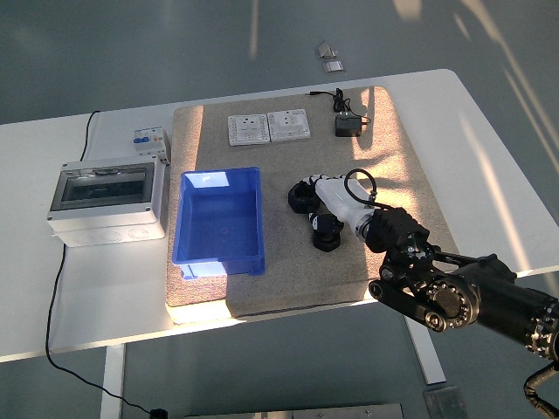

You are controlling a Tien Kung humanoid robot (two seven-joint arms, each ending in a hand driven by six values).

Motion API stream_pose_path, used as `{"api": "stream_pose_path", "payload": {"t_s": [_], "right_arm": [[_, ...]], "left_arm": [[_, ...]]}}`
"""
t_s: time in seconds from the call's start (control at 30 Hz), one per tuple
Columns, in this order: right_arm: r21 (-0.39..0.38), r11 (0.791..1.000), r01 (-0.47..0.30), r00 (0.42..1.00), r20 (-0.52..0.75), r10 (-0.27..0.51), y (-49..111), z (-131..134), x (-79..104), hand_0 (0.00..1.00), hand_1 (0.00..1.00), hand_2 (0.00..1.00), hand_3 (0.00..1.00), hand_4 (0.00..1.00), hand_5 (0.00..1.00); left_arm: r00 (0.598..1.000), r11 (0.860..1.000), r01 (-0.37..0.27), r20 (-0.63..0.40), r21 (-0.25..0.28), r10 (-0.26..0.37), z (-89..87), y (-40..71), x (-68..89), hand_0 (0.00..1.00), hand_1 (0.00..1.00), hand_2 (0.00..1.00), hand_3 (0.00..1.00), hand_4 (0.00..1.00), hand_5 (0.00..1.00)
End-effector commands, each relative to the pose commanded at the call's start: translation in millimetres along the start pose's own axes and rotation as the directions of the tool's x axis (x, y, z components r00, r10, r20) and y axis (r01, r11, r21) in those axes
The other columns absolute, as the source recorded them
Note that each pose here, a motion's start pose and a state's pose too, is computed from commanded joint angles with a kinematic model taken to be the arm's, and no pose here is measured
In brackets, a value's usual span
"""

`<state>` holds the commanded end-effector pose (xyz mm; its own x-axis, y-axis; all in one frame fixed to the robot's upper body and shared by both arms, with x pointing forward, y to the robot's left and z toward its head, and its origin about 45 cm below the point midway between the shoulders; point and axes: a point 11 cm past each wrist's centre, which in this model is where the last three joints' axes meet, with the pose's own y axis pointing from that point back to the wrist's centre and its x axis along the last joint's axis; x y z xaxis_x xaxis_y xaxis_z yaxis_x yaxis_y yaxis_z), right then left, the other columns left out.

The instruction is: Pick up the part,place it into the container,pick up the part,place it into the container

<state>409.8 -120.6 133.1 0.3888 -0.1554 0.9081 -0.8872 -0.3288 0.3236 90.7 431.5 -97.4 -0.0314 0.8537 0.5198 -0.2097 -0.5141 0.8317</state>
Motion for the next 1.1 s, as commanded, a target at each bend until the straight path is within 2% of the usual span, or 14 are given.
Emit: {"api": "stream_pose_path", "payload": {"t_s": [0.8, 1.1], "right_arm": [[-0.033, 0.997, -0.063, 0.998, -0.004, 0.063, 0.6, 17.0, 31.3, 0.922, 0.619, 0.423, 0.440, 0.335, 0.002], [-0.020, 0.991, -0.129, 0.989, 0.076, 0.130, 3.5, 19.1, 47.7, 0.921, 0.620, 0.430, 0.439, 0.338, 0.002]], "left_arm": [[1.000, 1.000, -0.004, -0.003, 0.001, 0.004, -0.5, -0.2, 1.4, 0.656, 0.632, 0.560, 0.536, 0.521, 0.475], [1.000, 1.000, -0.005, -0.004, 0.000, 0.005, -0.4, -0.3, 1.6, 0.656, 0.632, 0.560, 0.536, 0.522, 0.476]]}}
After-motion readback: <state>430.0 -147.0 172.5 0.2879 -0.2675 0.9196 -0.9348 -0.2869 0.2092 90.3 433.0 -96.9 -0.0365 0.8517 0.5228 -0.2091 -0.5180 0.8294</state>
